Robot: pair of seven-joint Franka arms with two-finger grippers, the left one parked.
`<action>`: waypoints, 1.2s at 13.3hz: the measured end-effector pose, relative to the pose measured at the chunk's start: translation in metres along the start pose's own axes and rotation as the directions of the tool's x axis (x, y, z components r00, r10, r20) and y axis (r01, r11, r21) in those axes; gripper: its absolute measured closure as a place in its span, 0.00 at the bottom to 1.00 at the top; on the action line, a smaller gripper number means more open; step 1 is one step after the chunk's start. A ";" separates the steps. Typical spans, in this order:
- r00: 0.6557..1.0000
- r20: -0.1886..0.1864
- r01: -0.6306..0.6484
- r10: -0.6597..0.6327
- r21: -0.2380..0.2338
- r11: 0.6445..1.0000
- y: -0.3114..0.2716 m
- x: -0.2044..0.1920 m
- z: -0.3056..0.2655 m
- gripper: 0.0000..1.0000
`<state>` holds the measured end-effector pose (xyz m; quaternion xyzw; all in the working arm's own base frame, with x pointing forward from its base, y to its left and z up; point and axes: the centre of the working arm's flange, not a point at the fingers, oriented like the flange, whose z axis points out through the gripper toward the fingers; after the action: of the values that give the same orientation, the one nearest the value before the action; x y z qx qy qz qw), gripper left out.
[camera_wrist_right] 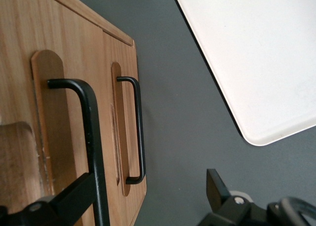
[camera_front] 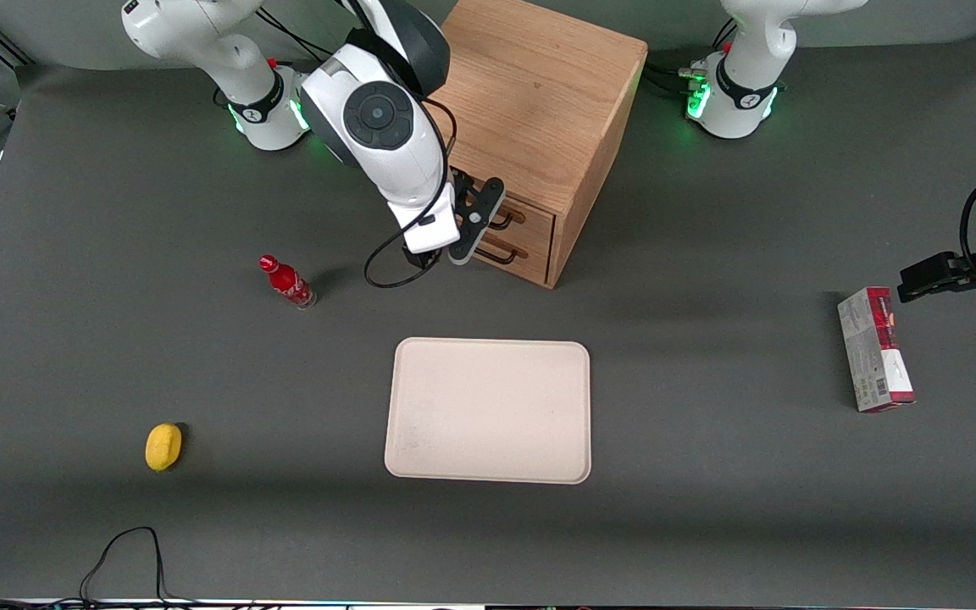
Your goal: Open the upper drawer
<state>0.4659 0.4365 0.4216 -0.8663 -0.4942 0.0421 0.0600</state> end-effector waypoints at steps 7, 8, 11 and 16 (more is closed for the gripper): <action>1.000 -0.006 0.007 -0.007 -0.003 1.000 -0.004 -0.001 -0.004 0.00; 1.000 -0.005 0.009 -0.009 -0.003 1.000 -0.005 -0.001 -0.006 0.00; 1.000 0.004 0.016 -0.016 0.000 1.000 -0.007 -0.004 -0.009 0.00; 1.000 0.017 0.021 -0.021 0.000 1.000 -0.003 -0.003 0.007 0.00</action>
<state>0.4603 0.4358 0.4156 -0.8606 -0.5039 0.0486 0.0560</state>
